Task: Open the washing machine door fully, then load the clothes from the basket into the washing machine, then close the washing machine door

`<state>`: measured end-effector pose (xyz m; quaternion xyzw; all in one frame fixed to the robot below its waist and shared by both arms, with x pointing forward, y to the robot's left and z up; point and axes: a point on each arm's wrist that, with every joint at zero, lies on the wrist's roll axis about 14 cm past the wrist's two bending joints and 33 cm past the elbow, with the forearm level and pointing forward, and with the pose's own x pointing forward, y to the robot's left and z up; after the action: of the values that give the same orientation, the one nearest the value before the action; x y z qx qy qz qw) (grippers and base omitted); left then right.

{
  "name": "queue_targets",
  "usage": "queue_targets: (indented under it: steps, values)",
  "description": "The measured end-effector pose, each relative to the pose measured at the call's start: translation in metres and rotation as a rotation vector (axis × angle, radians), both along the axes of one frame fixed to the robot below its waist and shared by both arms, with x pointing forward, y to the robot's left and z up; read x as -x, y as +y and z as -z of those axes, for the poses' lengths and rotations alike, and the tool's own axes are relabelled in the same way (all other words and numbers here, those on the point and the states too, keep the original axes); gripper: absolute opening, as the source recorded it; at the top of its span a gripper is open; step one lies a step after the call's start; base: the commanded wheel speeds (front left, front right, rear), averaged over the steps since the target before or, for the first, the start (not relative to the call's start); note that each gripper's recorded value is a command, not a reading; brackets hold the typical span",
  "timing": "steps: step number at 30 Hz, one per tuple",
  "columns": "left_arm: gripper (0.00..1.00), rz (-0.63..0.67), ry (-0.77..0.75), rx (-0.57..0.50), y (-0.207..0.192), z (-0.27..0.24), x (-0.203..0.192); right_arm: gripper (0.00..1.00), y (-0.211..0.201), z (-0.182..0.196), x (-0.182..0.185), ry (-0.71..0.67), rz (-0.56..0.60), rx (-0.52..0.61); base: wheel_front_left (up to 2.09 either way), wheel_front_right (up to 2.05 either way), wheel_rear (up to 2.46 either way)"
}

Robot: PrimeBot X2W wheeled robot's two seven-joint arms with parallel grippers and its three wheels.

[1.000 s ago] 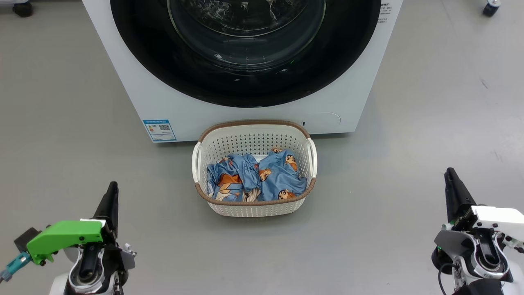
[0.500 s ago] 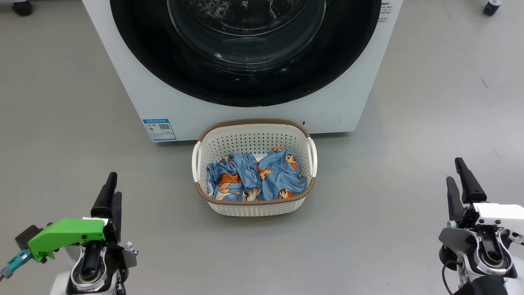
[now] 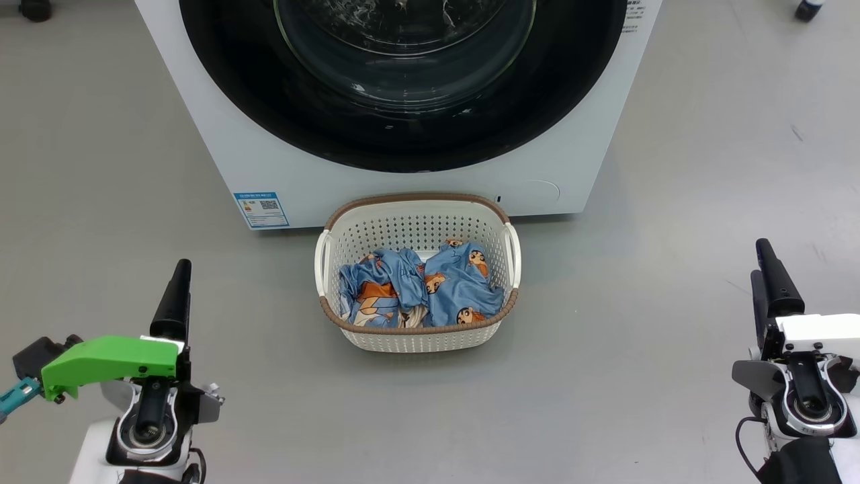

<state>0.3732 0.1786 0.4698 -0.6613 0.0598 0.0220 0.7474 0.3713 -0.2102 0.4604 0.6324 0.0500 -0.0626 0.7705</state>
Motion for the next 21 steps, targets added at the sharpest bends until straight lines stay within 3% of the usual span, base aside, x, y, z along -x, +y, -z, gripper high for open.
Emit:
queue_targets:
  steps: [21]
  values:
    - [1.0, 0.062, -0.057, -0.352, -0.001, -0.011, -0.008, 1.0, -0.007, -0.014, -0.013, -0.032, -0.045, 0.344, 0.0, 0.0, 0.0]
